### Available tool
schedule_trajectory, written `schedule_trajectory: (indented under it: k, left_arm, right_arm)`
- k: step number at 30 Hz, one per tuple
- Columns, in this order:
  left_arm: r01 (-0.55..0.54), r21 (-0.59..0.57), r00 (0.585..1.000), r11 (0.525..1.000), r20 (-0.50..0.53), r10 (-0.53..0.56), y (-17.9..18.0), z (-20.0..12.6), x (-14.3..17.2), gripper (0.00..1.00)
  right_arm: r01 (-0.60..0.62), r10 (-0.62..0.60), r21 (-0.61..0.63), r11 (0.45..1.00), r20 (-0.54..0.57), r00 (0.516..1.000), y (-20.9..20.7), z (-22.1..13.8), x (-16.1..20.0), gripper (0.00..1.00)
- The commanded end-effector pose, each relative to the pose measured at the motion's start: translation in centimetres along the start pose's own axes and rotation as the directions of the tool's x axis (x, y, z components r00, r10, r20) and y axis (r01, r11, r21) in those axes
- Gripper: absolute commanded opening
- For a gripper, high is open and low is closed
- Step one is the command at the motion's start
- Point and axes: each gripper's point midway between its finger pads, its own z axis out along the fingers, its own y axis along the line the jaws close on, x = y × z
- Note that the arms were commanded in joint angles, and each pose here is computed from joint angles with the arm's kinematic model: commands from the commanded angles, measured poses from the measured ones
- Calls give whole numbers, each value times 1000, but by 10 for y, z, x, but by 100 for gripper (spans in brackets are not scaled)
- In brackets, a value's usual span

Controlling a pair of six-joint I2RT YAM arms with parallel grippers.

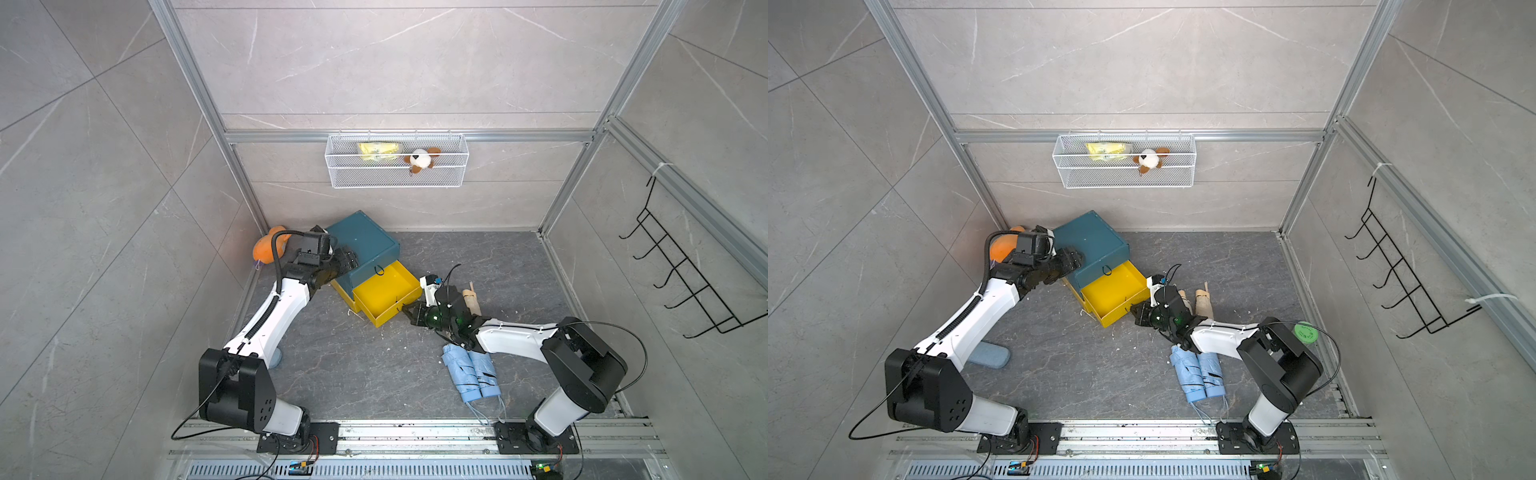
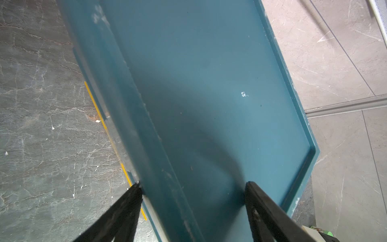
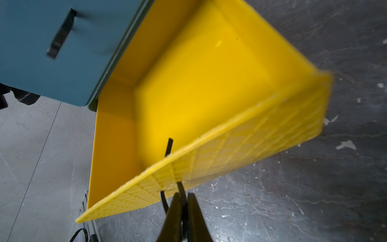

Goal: Place the umbrella in the drawer by color
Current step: Open the drawer in the storage box.

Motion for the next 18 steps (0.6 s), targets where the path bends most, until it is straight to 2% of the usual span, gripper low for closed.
schedule_trajectory:
  k: [1, 4, 8, 13, 18]
  left_arm:
    - [-22, -66, 985, 998, -173, 10, 17, 10, 50, 81]
    - [-23, -67, 987, 998, -160, 12, 16, 5, 47, 83]
    - [-25, -69, 990, 997, -138, 15, 12, -5, 39, 85]
    - [-24, -61, 995, 998, -97, 18, 5, -23, 31, 86]
    - [-30, -52, 998, 998, -61, 26, 0, -38, 25, 87]
  right_arm:
    - [33, -33, 12, 999, 9, 999, 1, -9, 1, 28]
    - [44, -44, 24, 999, 16, 999, 2, -14, -2, 46]
    - [72, -74, 55, 996, 37, 997, 4, -27, -10, 60]
    - [111, -115, 78, 991, 55, 992, 12, -45, -21, 69]
    - [154, -164, 128, 980, 72, 984, 13, -65, -30, 72]
